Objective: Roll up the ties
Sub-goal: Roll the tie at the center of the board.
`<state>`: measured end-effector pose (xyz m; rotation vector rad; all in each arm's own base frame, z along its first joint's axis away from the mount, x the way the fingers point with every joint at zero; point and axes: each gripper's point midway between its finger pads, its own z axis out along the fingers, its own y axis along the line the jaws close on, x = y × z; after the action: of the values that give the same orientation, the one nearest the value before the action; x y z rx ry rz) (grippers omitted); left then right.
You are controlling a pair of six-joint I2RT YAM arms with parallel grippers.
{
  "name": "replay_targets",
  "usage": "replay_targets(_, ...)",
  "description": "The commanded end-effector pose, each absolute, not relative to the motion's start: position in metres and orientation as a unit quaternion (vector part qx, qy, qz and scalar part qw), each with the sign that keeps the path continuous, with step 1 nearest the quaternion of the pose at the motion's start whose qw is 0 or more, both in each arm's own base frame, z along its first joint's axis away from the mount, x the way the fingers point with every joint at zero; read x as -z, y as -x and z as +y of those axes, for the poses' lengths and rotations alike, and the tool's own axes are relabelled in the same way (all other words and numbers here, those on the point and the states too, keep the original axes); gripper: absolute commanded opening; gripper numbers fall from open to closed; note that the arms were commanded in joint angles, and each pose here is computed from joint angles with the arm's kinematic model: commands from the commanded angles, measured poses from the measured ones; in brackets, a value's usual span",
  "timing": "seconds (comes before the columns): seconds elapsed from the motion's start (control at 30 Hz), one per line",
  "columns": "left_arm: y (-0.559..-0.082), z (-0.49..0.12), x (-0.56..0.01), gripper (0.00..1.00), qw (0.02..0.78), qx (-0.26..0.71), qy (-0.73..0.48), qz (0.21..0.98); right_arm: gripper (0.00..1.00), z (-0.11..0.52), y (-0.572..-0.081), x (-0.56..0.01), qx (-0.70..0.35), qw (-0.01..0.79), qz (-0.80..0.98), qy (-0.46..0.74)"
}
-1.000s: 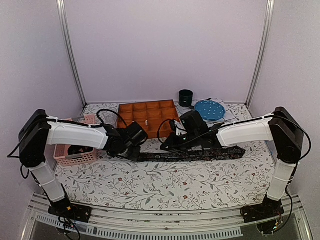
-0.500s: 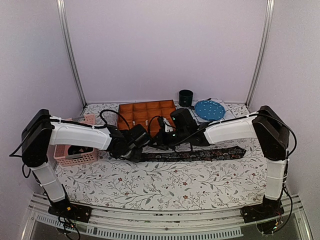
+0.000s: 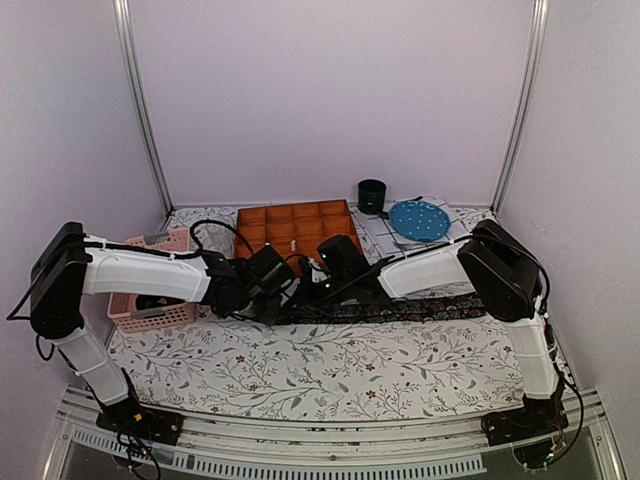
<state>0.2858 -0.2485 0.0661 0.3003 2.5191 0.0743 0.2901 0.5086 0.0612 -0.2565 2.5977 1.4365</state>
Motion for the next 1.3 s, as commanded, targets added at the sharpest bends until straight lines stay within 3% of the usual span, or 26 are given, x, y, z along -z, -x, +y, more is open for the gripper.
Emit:
replay_targets(0.0,-0.287,-0.250,-0.069,0.00,0.303,-0.009,-0.106,0.947,0.00,0.518,-0.281,-0.020,-0.466,0.044,0.880,0.084)
replay_targets(0.4,-0.286,-0.252,-0.073,0.00,0.305,0.004,-0.102,0.947,0.00,0.524,-0.282,0.021,-0.456,0.011,0.888,0.059)
replay_targets(0.9,-0.280,-0.266,-0.060,0.00,0.287,0.039,-0.108,0.951,0.00,0.546,-0.288,0.015,-0.493,-0.006,0.868,0.052)
replay_targets(1.27,-0.287,-0.254,-0.052,0.00,0.293,0.006,-0.104,0.950,0.01,0.523,-0.297,-0.053,-0.536,0.032,0.843,0.044)
